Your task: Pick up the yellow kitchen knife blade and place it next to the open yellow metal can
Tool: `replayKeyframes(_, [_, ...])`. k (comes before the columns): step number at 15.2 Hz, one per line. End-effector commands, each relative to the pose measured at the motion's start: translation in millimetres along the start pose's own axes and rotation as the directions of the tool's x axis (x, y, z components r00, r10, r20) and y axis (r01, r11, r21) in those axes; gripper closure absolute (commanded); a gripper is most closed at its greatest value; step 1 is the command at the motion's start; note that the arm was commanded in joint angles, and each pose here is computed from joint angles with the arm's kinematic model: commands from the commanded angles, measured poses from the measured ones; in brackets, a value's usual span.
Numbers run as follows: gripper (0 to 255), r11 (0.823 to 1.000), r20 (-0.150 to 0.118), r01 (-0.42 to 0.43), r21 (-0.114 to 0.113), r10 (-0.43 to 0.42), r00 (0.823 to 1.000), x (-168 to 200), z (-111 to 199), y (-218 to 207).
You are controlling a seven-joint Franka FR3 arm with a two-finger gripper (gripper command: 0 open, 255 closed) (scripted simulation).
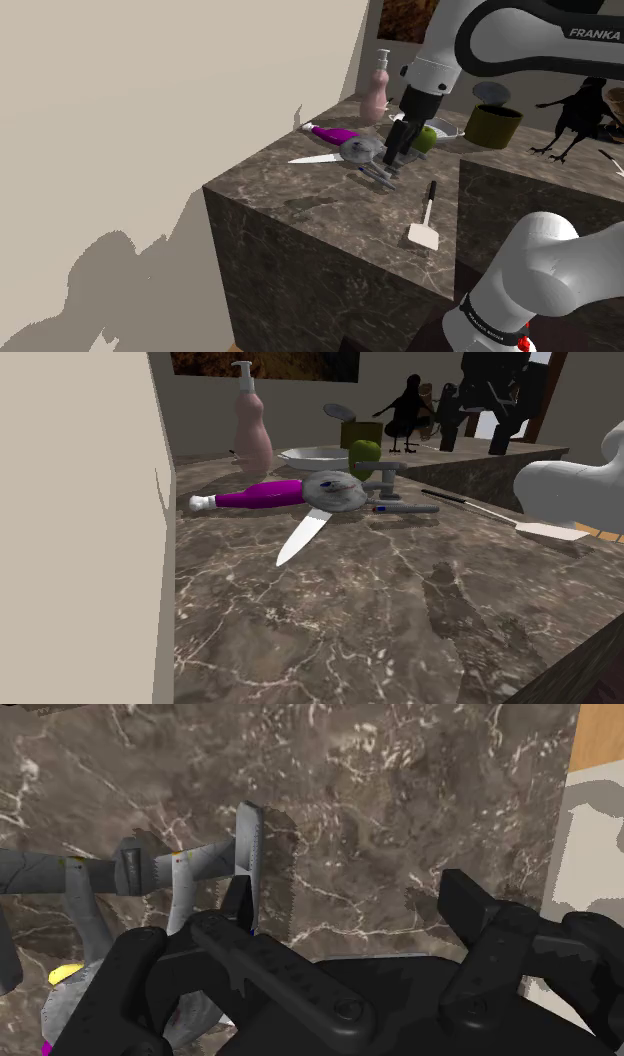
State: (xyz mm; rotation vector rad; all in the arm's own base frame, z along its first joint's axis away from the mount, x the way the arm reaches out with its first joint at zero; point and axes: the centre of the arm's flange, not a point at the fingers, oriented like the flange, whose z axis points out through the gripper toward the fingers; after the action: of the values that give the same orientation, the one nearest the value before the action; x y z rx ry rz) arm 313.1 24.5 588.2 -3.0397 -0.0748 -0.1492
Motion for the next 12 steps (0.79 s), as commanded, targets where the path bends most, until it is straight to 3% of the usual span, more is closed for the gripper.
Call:
replayKeyframes(1, [0, 1.000, 0.000, 0.000, 0.000, 0.000, 1.000, 0.0, 0.0, 0.0])
replayKeyframes(3, [0, 0.994, 0.014, 0.109, -0.015, -0.109, 0.994, 20.3, 8.6, 14.3])
replayKeyframes(6, [0, 0.962, 0.038, 0.271, -0.035, -0.269, 0.962, 53.2, 21.6, 31.7])
replayKeyframes(9, [0, 0.904, 0.065, 0.425, -0.050, -0.422, 0.904, 88.3, 34.9, 43.8])
replayKeyframes(12, [0, 0.821, 0.094, 0.568, -0.061, -0.562, 0.822, 124.6, 48.7, 50.3])
